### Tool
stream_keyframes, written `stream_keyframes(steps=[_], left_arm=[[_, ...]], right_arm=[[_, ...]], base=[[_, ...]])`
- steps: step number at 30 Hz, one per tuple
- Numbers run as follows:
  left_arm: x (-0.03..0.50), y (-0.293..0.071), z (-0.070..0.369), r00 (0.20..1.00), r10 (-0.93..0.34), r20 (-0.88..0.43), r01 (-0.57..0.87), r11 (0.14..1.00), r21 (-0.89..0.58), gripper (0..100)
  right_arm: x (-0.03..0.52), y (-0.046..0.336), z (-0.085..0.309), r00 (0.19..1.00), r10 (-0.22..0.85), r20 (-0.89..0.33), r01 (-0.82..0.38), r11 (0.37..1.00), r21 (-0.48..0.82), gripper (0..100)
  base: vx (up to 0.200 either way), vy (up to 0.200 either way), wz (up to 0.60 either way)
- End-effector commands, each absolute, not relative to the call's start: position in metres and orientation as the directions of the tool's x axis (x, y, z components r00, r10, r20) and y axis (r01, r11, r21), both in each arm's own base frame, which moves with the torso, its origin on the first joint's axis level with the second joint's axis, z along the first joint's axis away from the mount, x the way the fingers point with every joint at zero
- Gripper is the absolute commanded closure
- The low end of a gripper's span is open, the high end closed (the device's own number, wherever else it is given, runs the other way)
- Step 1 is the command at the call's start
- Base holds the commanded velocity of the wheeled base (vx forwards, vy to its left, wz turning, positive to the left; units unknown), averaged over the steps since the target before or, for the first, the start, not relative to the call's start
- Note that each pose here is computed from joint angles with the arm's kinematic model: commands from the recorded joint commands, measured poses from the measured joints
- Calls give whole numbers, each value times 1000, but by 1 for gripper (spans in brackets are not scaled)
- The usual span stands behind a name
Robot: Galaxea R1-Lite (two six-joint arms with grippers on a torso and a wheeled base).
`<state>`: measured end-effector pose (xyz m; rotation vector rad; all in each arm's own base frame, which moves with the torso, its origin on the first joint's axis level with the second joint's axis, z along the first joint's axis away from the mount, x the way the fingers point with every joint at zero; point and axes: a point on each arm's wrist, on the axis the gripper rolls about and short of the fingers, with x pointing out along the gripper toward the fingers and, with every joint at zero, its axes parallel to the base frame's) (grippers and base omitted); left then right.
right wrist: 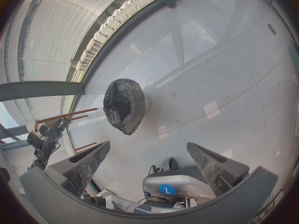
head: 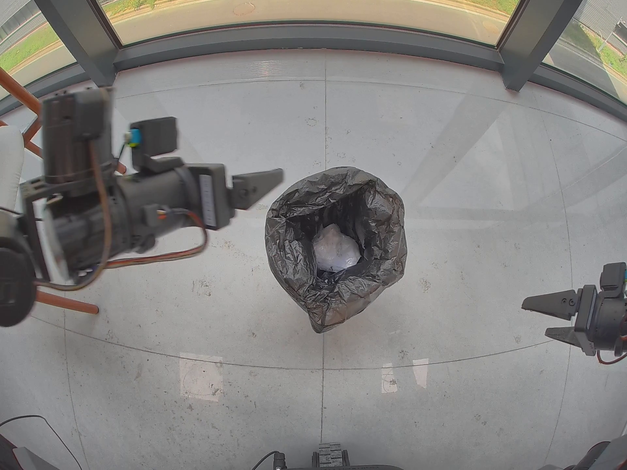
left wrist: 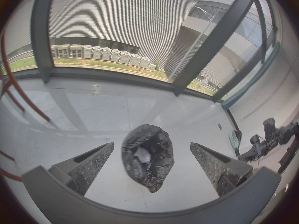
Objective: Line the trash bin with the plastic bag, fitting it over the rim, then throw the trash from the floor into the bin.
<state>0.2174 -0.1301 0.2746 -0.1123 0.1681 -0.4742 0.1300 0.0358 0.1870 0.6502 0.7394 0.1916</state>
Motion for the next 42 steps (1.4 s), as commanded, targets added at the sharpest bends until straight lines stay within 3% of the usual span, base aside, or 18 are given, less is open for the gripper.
stream_keyframes(steps=[1, 7, 14, 17, 19, 22, 23, 28, 29, 30, 34, 36, 42], left_arm=[[128, -41, 288, 979, -204, 3, 201, 961, -188, 0], [69, -10, 252, 997, -52, 53, 61, 979, -194, 0], [15, 1, 182, 997, -16, 79, 31, 981, -190, 0], [6, 3, 159, 998, 29, 60, -19, 985, -171, 0], [-8, 5, 132, 998, 40, 42, -35, 993, -117, 0], [-18, 6, 103, 999, 40, 3, -40, 997, -62, 0], [-15, 6, 86, 996, 68, -63, -70, 997, -43, 0], [-13, 8, 83, 986, 146, -75, -152, 984, -90, 0], [-13, 8, 82, 987, 143, -78, -151, 982, -114, 0], [-13, 8, 82, 987, 143, -78, -151, 981, -119, 0], [-13, 8, 83, 987, 143, -75, -151, 982, -115, 0], [-13, 7, 82, 989, 124, -77, -132, 986, -102, 0], [-13, 6, 82, 996, 40, -82, -49, 994, -102, 0]], right_arm=[[81, 10, 187, 864, 258, -433, 48, 813, 580, 0], [37, 5, 160, 909, 222, -352, -51, 898, 436, 0], [-3, 5, 120, 951, 210, -228, -156, 960, 233, 0], [-12, 4, 105, 960, 210, -184, -176, 967, 184, 0], [-23, 4, 84, 973, 213, -92, -203, 973, 107, 0], [-28, 4, 84, 979, 203, -30, -199, 976, 86, 0], [-28, 4, 83, 980, 197, -32, -193, 978, 84, 0], [-27, 1, 82, 997, 72, -23, -70, 995, 67, 0], [-26, -1, 80, 999, -28, -18, 29, 998, 55, 0], [-23, -2, 76, 998, -61, -3, 61, 997, 55, 0], [-23, -1, 77, 999, -48, 12, 47, 998, 53, 0], [-23, 0, 75, 1000, 0, -8, 0, 1000, -26, 0], [-23, 0, 75, 1000, 26, -8, -26, 999, -29, 0]], base=[[0, 0, 0], [0, 0, 0], [0, 0, 0], [0, 0, 0], [0, 0, 0], [0, 0, 0], [0, 0, 0], [0, 0, 0], [0, 0, 0], [0, 0, 0], [0, 0, 0], [0, 0, 0], [0, 0, 0]])
